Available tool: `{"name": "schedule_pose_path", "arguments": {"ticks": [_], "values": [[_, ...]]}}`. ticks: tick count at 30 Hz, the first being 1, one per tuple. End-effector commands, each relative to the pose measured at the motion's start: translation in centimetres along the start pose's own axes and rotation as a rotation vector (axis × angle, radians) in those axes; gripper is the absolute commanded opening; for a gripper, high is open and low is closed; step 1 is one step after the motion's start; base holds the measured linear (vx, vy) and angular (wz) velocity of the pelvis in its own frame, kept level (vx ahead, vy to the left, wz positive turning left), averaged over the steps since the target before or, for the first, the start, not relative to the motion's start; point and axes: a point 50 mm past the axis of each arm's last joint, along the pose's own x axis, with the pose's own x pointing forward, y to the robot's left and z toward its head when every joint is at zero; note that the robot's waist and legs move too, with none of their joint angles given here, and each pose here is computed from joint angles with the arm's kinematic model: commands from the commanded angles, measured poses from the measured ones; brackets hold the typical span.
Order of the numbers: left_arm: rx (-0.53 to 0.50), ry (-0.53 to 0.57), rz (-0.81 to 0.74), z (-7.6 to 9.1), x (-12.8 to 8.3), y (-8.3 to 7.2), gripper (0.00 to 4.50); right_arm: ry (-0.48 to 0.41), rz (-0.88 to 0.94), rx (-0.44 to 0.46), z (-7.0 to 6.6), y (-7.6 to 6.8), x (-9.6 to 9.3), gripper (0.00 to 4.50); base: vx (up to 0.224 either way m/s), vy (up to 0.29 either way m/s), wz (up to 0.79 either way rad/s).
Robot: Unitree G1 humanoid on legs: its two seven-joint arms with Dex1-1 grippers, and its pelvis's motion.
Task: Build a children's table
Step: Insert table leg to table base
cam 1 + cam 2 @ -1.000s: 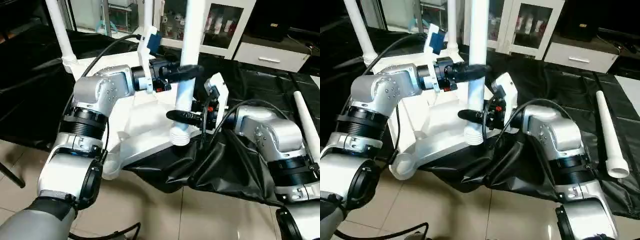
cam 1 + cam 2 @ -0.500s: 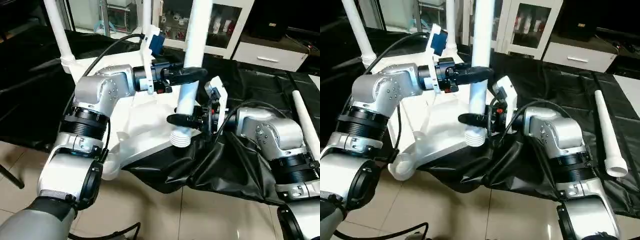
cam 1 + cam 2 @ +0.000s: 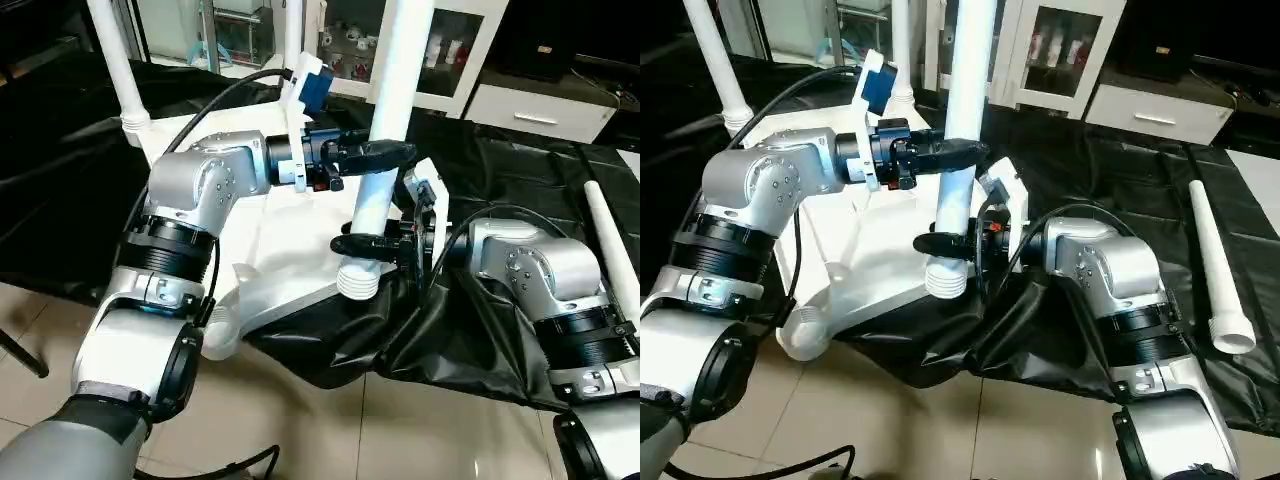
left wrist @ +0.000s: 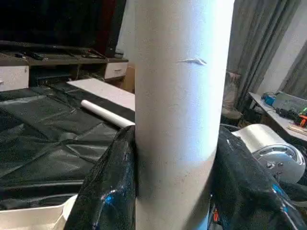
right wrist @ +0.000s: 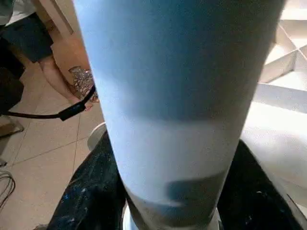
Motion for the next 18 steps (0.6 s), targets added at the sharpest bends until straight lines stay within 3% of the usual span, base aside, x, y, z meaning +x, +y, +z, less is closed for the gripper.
{"name": "schedule_pose_path", "arguments": {"ticks": [1, 4, 5, 10, 14, 18], "values": [[0.036, 0.028, -0.011, 0.0, 0.4, -0.4, 1.81, -0.014, -0.042, -0.007, 0.5, -0.4, -0.8, 1.97, 0.000, 0.000, 0.00], [0.009, 0.026, -0.010, -0.2, 0.3, -0.2, 2.51, -0.027, -0.059, -0.006, 0.5, -0.4, -0.9, 1.95, 0.000, 0.000, 0.00], [-0.041, -0.005, -0.011, -0.2, 0.1, 0.0, 2.51, -0.050, -0.096, -0.006, 0.5, -0.7, -1.1, 1.95, 0.000, 0.000, 0.00], [-0.083, -0.037, 0.000, -0.2, -0.1, 0.2, 2.85, -0.087, -0.158, 0.002, 0.5, -1.2, -1.6, 1.93, 0.000, 0.000, 0.00], [-0.134, -0.166, 0.116, -0.1, -0.9, 1.6, 3.23, -0.229, -0.404, 0.047, 1.2, -3.5, -4.1, 1.93, 0.000, 0.000, 0.00], [-0.154, -0.269, 0.183, -0.6, -1.5, 2.4, 3.34, -0.341, -0.512, 0.067, 1.4, -3.9, -5.7, 1.89, 0.000, 0.000, 0.00]]}}
